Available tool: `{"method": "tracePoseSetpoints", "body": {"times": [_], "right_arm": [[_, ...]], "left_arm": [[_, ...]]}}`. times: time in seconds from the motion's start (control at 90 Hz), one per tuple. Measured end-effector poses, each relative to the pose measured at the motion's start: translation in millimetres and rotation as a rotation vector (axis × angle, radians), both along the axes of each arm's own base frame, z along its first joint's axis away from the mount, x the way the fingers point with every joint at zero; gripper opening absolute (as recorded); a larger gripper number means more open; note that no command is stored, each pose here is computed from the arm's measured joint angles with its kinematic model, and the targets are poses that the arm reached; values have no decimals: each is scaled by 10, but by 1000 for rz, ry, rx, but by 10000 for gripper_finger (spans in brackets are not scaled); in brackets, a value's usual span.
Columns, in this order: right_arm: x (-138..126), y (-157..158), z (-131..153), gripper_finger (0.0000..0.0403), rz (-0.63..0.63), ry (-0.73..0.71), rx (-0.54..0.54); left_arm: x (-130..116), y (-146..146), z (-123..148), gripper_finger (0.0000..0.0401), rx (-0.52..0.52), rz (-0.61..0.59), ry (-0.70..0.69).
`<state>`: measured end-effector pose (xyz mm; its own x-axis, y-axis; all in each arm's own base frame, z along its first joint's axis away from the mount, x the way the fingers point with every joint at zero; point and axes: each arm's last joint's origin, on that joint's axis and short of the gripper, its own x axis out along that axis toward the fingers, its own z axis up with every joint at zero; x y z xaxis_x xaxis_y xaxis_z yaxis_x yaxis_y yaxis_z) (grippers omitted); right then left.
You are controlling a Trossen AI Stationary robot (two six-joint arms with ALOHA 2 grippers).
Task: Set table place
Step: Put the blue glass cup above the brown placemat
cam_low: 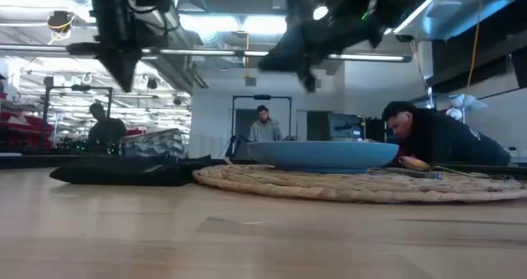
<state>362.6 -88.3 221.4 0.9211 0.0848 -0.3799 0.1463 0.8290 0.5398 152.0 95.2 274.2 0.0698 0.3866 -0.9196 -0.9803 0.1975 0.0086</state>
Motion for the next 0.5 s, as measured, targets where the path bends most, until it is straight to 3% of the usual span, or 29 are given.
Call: {"method": "tracePoseSetpoints", "body": {"times": [0.278,0.5], "right_arm": [[699,-142,-96,72,32,-64,-19],[978,-235,-50,74,34,-59,-52]], "left_arm": [[-118,7,-324,0,-15,60,120],[-212,85,-692,0,-15,125,120]]}}
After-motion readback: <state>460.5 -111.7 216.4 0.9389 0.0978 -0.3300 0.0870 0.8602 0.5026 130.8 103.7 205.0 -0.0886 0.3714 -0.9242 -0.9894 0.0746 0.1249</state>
